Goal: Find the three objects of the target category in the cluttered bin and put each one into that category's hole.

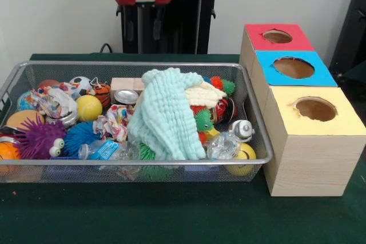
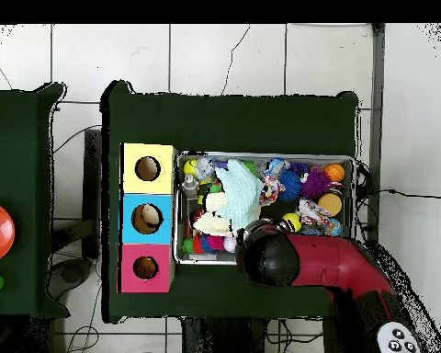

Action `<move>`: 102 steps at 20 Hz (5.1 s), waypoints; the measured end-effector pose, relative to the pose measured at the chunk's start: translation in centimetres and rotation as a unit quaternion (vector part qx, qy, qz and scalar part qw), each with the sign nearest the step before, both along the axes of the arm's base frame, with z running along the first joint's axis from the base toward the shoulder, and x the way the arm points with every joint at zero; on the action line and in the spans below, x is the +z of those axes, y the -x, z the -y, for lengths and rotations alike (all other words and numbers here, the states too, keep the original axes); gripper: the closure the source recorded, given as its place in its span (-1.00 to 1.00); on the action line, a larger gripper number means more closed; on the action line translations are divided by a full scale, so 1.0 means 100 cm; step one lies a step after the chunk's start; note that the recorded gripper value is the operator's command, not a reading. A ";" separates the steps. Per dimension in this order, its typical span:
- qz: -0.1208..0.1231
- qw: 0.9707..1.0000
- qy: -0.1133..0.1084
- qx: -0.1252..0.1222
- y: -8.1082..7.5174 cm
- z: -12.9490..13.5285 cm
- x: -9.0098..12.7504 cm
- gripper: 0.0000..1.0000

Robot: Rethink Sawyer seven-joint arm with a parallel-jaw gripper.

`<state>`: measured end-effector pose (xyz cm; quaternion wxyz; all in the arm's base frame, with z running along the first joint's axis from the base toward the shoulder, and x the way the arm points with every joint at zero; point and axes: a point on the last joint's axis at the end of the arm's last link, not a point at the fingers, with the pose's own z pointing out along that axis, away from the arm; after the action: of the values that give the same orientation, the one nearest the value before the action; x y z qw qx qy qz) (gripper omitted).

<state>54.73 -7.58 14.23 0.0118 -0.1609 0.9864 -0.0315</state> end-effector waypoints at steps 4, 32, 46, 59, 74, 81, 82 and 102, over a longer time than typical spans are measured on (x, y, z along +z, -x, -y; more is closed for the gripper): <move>-0.007 1.000 -0.002 -0.005 -0.002 0.012 0.009 -1.00; 0.031 0.996 -0.009 0.084 0.067 0.117 -0.141 -1.00; 0.063 0.987 -0.009 0.150 0.052 0.070 -0.153 -1.00; 0.073 0.987 -0.005 0.142 0.041 0.079 -0.155 -1.00; 0.108 0.985 -0.020 0.131 0.007 0.079 -0.172 -1.00; 0.129 0.981 -0.025 0.142 0.001 0.064 -0.183 -1.00; 0.129 0.981 -0.023 0.143 0.002 0.064 -0.183 -1.00; 0.106 0.979 0.022 0.170 0.027 0.068 -0.180 -1.00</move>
<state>52.02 -14.38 -3.74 0.1184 -0.3222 0.9368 -0.0674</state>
